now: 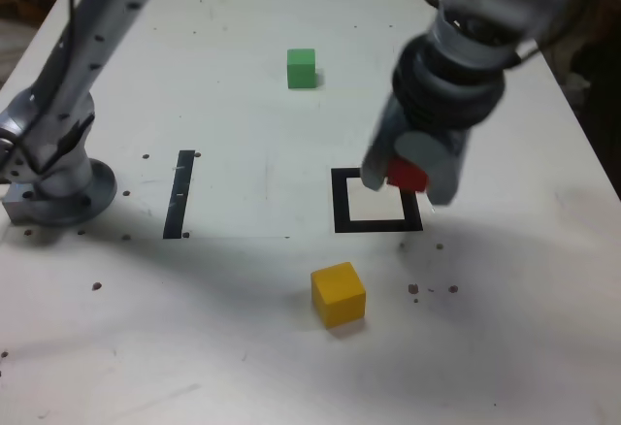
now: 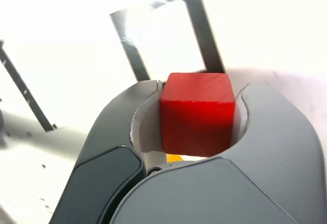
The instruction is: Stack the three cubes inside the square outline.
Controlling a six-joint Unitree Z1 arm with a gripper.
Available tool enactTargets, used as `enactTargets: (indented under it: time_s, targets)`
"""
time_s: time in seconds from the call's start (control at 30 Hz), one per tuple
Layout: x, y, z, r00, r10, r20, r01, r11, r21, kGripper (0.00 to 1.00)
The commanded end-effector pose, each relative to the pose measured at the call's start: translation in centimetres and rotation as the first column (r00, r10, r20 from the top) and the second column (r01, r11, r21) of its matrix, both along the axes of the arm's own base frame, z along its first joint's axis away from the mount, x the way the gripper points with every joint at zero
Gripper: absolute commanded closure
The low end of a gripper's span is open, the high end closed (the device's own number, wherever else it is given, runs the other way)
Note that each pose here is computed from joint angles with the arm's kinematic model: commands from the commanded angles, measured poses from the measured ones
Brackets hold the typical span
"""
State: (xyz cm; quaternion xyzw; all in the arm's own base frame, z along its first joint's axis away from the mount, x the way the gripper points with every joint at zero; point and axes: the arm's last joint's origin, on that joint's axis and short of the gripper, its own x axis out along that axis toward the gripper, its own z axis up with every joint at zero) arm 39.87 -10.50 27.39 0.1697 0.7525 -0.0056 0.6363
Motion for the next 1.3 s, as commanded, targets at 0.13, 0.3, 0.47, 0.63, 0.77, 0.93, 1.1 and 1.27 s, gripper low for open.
enactTargets:
  time_s: [0.13,0.3,0.47,0.63,0.77,0.93,1.1,1.27]
  targets:
    - [-3.2,2.7,0.4,0.994,0.093,0.048,-0.092,0.995,-0.041,0.84]
    - [-4.3,3.6,-0.4,0.988,0.154,0.027,-0.153,0.987,-0.043,0.84]
    - [-4.8,4.6,-1.8,0.980,0.198,0.028,-0.196,0.978,-0.068,0.84]
    - [-4.8,4.8,-2.4,0.978,0.207,0.038,-0.203,0.976,-0.082,0.84]
    - [-4.7,5.1,-3.1,0.976,0.217,0.036,-0.213,0.972,-0.095,0.84]
    - [-4.4,5.5,-4.3,0.974,0.226,0.031,-0.221,0.968,-0.117,0.84]
    - [-4.0,5.5,-4.9,0.975,0.220,0.031,-0.214,0.968,-0.131,0.84]
    - [-4.0,5.8,-5.3,0.974,0.223,0.031,-0.217,0.968,-0.129,0.84]
